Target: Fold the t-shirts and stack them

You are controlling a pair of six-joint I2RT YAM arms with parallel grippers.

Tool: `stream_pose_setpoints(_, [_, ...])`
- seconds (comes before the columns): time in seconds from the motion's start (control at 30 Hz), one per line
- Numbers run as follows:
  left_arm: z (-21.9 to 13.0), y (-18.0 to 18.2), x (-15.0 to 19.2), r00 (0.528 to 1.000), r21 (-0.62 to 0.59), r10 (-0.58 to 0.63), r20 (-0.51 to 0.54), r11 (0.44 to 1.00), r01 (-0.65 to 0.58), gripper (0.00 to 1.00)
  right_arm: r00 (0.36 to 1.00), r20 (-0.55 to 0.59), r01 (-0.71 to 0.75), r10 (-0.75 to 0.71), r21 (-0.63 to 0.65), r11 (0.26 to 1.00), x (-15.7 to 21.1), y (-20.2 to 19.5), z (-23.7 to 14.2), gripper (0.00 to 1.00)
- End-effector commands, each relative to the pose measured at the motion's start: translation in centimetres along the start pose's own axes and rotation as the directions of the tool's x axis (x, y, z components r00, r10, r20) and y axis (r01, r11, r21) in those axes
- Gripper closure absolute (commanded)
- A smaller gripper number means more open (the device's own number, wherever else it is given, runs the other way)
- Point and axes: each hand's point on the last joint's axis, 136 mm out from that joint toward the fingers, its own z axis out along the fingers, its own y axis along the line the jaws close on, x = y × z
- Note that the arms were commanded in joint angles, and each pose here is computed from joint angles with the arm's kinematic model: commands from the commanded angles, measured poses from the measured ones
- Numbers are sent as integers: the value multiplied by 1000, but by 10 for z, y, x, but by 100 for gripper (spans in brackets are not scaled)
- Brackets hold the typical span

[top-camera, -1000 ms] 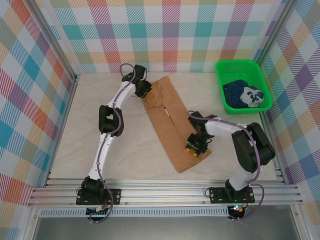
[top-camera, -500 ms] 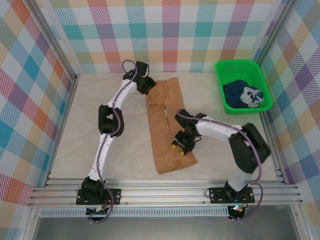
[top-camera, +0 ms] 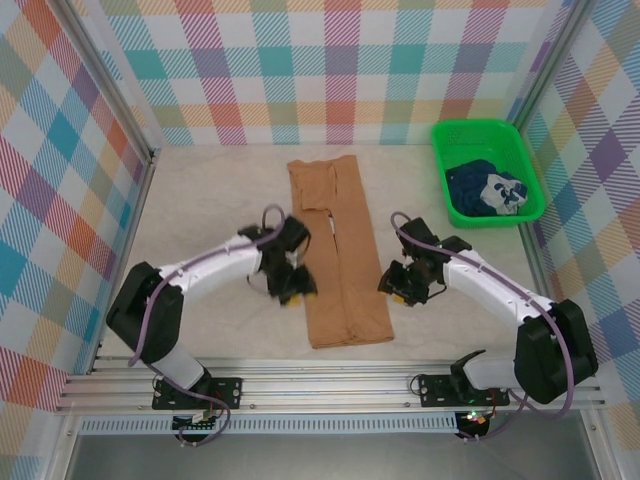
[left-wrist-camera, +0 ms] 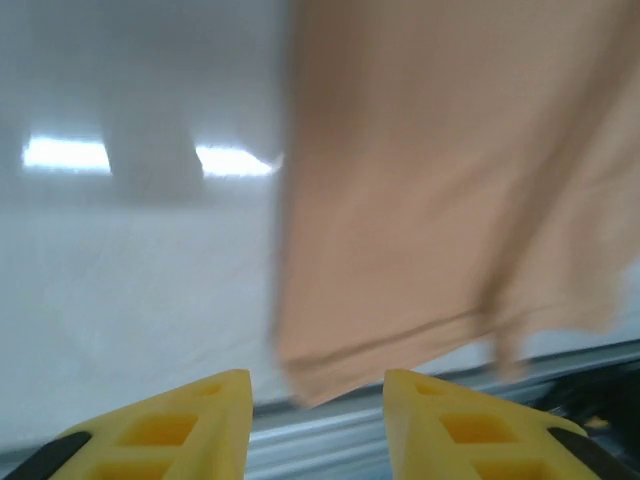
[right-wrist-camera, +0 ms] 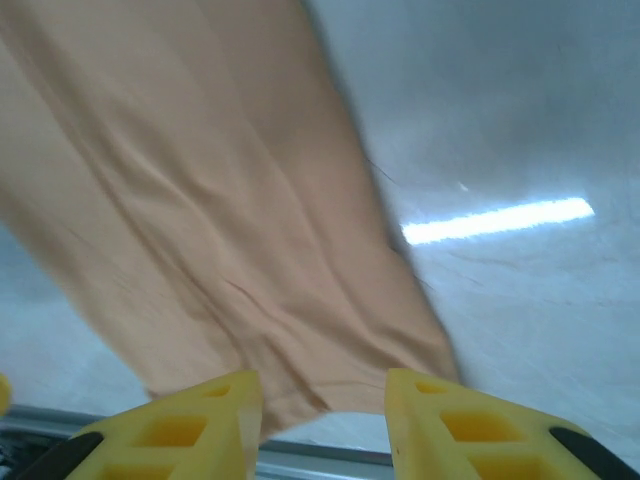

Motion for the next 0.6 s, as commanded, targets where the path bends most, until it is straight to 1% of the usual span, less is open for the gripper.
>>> stream_pose_setpoints(0.0, [15, -14, 27, 998, 99, -47, -35, 994, 51, 59, 993, -109, 48, -46, 21, 999, 24, -16, 12, 61])
stream_pose_setpoints(0.1, [34, -9, 37, 996, 71, -87, -34, 993, 90, 59, 991, -129, 42, -39, 23, 999, 29, -21, 17, 59])
stream_pose_setpoints(0.17, [42, -8, 34, 992, 83, -125, -8, 989, 125, 59, 990, -137, 46, -43, 18, 999, 31, -22, 19, 59])
stream_pose_setpoints(0.23, [47, -13, 31, 987, 125, -160, 10, 980, 157, 59, 989, -142, 50, -47, 20, 999, 32, -24, 19, 59])
stream_pose_setpoints(0.33, [54, -15, 36, 985, 107, -170, 1, 980, 169, 60, 988, -147, 51, -46, 32, 998, 34, -29, 20, 60])
stream_pose_setpoints(0.43, [64, -12, 43, 986, 73, -168, -9, 983, 169, 63, 989, -147, 39, -35, 29, 999, 35, -31, 20, 60])
stream_pose_setpoints(0.57, [66, -17, 41, 985, 92, -172, -1, 981, 172, 72, 988, -154, 28, -21, 41, 999, 38, -35, 21, 60])
